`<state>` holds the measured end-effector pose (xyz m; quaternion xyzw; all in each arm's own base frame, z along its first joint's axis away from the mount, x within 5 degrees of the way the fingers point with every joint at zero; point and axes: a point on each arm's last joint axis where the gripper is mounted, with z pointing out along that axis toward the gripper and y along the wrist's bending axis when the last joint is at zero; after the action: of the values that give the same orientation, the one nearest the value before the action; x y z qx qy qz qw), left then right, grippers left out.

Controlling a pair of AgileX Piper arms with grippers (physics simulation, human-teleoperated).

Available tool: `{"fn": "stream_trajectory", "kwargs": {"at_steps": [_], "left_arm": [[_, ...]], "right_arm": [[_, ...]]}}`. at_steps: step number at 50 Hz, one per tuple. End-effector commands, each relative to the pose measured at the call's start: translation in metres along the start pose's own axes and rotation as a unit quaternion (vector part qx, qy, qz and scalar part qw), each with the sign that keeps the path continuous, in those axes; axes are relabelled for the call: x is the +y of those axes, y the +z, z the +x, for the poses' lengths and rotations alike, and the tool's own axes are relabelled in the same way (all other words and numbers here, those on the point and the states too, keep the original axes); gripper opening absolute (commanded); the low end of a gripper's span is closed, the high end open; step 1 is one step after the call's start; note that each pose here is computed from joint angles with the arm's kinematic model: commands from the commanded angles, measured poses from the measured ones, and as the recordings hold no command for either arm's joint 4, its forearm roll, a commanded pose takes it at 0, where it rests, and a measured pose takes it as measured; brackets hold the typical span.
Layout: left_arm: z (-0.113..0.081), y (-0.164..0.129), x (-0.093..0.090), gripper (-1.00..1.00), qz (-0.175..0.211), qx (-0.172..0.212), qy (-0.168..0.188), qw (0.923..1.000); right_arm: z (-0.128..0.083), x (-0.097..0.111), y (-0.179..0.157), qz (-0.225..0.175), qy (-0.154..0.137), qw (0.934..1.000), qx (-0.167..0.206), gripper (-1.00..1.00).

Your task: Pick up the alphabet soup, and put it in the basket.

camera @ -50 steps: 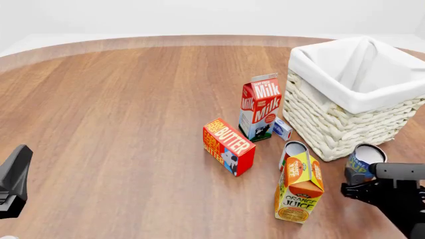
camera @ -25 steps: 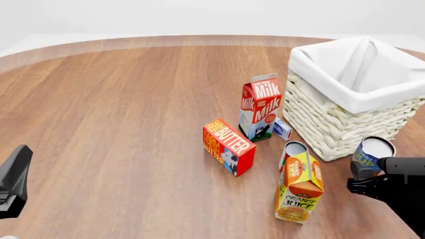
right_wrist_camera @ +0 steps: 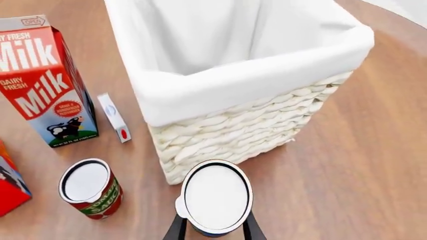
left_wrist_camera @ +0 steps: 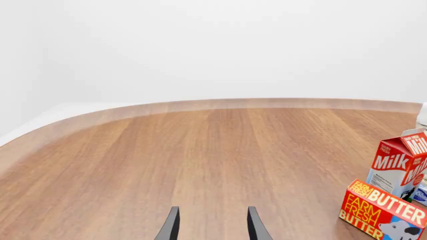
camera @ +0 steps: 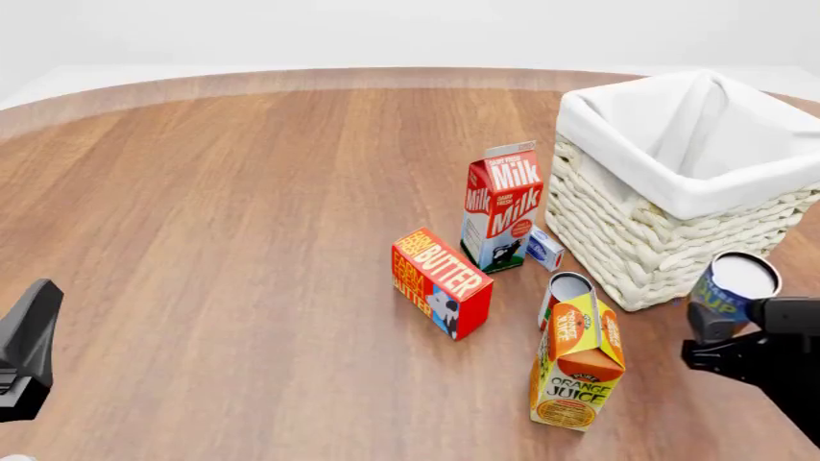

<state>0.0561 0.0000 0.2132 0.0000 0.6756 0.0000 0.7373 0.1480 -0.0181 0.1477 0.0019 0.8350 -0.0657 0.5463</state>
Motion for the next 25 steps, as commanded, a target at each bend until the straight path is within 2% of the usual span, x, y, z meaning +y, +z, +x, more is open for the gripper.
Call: {"fn": "stream_trajectory", "kwargs": {"at_steps": [1, 25], "left_arm": [[0.000, 0.000, 0.000, 1.00, 0.000, 0.000, 0.000, 1.0000], [0.000, 0.000, 0.000, 1.00, 0.000, 0.000, 0.000, 1.0000]], "right_arm": [[-0.007, -0.001, -0.010, 0.004, 0.008, 0.9998, -0.020, -1.00], [-0.015, -0.002, -0.023, 0.006, -0.004, 0.9988, -0.048, -1.00]]}}
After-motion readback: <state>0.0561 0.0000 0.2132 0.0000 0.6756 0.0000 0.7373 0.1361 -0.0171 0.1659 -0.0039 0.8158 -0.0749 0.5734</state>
